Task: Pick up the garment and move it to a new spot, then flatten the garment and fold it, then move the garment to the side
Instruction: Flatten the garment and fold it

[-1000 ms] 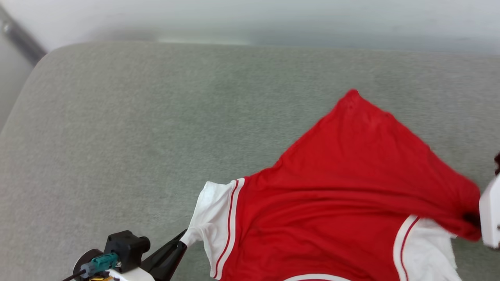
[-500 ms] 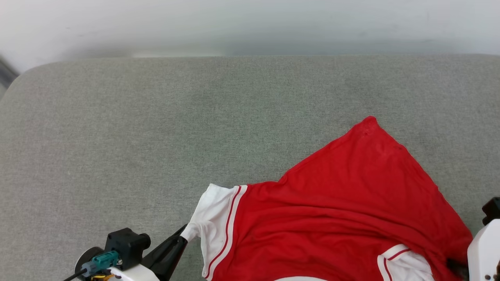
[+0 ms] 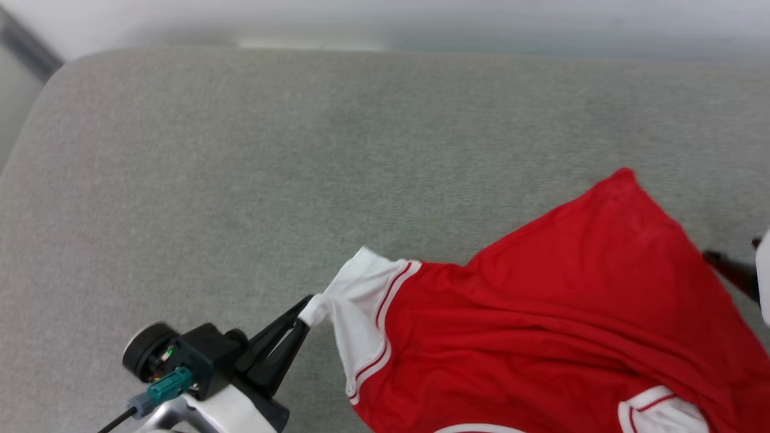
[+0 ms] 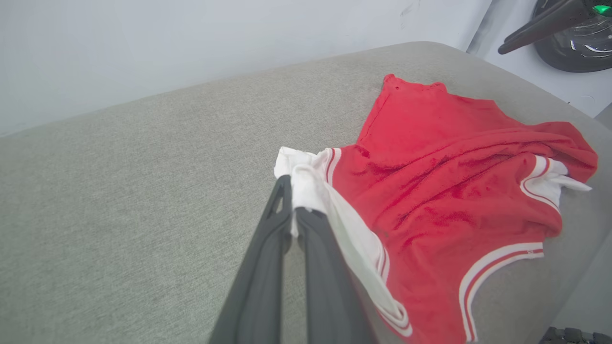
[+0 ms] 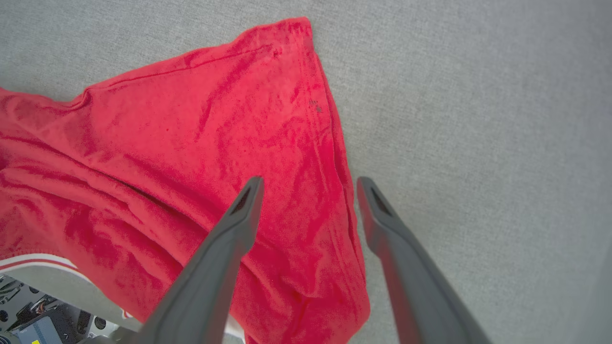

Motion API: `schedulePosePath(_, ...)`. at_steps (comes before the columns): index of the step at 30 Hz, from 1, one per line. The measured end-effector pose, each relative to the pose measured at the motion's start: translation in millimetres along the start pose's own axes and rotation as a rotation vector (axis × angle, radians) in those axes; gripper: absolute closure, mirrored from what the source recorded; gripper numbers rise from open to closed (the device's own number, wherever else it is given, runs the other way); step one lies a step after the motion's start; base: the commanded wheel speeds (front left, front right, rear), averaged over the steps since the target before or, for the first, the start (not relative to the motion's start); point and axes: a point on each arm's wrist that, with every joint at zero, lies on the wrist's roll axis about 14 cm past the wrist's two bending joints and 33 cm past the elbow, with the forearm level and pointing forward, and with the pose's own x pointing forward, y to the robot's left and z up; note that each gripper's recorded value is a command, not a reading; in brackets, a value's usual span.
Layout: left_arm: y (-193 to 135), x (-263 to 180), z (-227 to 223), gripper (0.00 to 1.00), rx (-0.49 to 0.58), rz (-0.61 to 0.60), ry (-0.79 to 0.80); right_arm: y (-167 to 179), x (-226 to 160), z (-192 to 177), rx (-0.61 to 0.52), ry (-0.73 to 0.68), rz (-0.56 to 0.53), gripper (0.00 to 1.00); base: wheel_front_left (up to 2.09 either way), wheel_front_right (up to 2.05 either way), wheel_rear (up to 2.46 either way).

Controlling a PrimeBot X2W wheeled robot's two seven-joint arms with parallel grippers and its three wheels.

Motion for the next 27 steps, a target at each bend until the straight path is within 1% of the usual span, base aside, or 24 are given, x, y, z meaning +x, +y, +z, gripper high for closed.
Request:
schedulePosePath(4, 2, 6, 9, 1.0, 0.034, -0.005, -0.028, 10, 27, 29, -0.053, 0.014, 0.014, 0.0, 0.0, 0.0, 0.0)
schedulePosePath(9, 5, 9, 16, 1.0, 0.053, 0.003, -0.055, 15, 73, 38, -0.1, 0.106, 0.005, 0.0, 0.0, 0.0, 0.0)
schedulePosePath(17, 11, 8, 9, 1.0, 0.04, 0.036, -0.044, 23, 136, 27, -0.111, 0.212, 0.021, 0.0, 0.0, 0.0, 0.0)
schedulePosePath(22, 11, 9, -3, 1.0, 0.024, 0.04, -0.014, 22, 158, 27, -0.109, 0.224, 0.019, 0.0, 0.0, 0.0, 0.0)
schedulePosePath(26, 14, 11, -7, 1.0, 0.02, 0.045, -0.009, 23, 168, 21, -0.112, 0.245, 0.027, 0.0, 0.0, 0.0, 0.0)
schedulePosePath(27, 14, 11, -8, 1.0, 0.019, 0.045, -0.007, 24, 169, 20, -0.111, 0.245, 0.033, 0.25, 0.0, 0.0, 0.0)
